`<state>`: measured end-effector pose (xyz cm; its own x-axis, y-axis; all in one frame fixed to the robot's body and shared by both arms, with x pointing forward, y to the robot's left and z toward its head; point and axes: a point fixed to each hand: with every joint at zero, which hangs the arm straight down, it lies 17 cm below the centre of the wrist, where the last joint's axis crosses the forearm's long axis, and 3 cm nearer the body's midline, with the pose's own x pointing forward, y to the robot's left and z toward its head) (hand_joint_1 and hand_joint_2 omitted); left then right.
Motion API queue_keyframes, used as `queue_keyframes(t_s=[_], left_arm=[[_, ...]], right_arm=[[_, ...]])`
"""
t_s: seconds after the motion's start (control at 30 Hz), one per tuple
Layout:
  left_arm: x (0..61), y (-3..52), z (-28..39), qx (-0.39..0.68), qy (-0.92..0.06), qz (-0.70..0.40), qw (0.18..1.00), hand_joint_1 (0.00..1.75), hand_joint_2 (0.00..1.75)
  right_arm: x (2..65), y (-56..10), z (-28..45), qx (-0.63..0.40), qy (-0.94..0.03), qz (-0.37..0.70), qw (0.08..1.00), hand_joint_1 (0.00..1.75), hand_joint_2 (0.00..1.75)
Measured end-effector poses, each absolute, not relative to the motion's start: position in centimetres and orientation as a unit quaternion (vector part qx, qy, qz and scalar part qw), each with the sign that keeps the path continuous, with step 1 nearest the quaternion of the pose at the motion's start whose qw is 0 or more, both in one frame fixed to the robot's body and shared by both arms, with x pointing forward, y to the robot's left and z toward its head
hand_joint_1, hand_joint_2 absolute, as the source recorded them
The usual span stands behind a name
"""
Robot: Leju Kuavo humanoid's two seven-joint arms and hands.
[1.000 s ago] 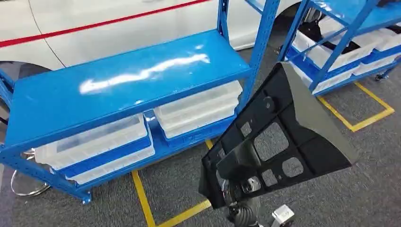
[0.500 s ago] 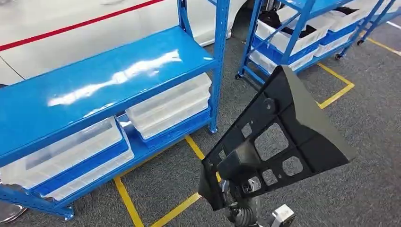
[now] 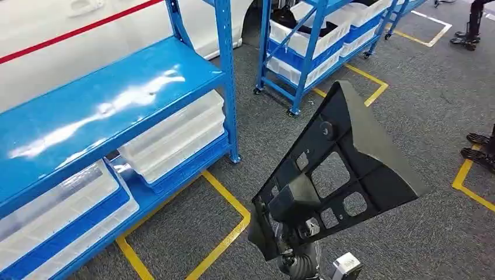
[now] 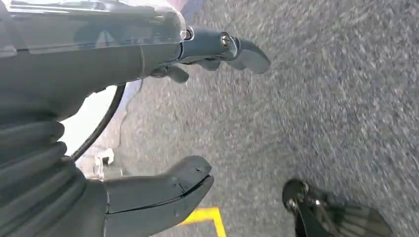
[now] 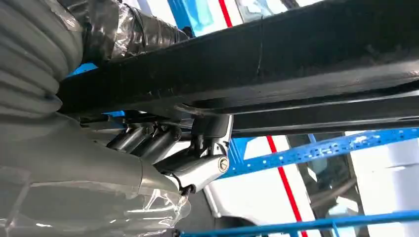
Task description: Take the parts from the cabinet and place them on the table.
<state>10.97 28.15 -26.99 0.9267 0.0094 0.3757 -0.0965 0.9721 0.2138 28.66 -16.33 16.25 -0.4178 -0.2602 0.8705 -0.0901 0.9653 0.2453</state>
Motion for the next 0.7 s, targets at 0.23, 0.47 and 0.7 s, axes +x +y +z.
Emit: queue_keyframes(t_s=[0.23,0.47,0.7], left_arm=[[10.52,28.03,-27.05,0.115,-0.187,0.026,0.975,0.00,1.75],[10.94,27.88,-26.98,0.114,-0.191,0.019,0.975,0.00,1.75],[11.10,27.77,-26.93,0.112,-0.195,0.017,0.974,0.00,1.75]], right_arm=[[28.56,-16.32,16.12,0.108,-0.837,-0.077,0.530,1.75,1.75],[28.52,-16.14,16.18,0.113,-0.837,-0.076,0.529,1.75,1.75],[28.48,-15.95,16.12,0.109,-0.838,-0.071,0.531,1.75,1.75]])
